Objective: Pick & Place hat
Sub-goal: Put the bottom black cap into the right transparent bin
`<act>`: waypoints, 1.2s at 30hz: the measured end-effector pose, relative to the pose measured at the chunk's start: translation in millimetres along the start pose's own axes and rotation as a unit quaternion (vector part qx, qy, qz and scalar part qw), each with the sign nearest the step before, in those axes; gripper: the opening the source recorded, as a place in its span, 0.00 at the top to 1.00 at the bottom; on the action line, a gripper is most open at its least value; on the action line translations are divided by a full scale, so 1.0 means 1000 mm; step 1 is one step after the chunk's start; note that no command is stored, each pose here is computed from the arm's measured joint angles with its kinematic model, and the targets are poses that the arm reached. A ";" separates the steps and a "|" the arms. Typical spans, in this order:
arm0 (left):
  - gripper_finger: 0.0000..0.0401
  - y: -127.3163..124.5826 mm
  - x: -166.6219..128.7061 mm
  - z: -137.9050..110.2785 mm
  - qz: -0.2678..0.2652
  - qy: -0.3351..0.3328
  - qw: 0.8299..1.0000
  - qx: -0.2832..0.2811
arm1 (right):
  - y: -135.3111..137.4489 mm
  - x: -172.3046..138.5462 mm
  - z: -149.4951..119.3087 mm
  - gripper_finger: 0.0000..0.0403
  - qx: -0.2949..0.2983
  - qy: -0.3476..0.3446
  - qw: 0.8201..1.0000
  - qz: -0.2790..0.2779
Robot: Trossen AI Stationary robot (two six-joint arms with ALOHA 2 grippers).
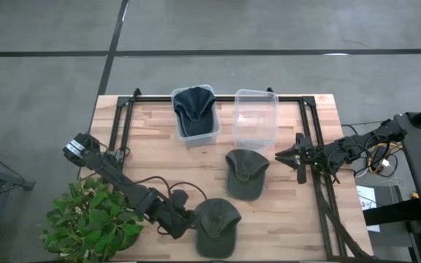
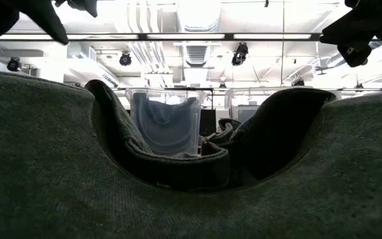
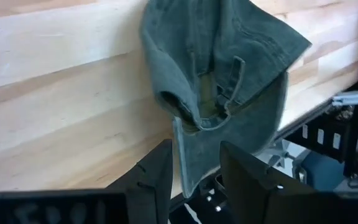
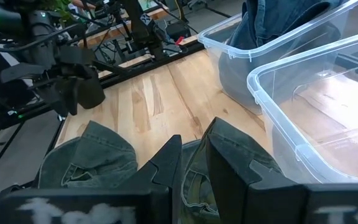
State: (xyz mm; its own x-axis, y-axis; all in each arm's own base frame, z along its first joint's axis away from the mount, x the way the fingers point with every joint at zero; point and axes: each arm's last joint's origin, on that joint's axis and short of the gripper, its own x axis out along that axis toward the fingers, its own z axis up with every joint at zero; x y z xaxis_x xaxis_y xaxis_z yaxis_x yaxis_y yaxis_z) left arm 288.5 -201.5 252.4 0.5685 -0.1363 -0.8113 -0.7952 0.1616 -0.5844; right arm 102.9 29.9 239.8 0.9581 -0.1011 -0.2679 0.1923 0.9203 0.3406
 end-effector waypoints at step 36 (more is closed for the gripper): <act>0.63 -0.003 0.002 0.008 -0.015 -0.046 0.997 0.062 | 0.000 0.000 0.000 0.83 -0.004 0.000 1.000 0.000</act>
State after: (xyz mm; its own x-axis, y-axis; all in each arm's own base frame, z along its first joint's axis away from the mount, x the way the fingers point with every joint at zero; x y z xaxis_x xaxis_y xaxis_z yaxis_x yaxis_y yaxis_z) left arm 293.5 -194.2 252.6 0.6126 -0.0533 -0.7886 -0.7492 0.2785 -0.6009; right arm 102.9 30.0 239.8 0.9582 -0.1009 -0.2679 0.1906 0.9231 0.3340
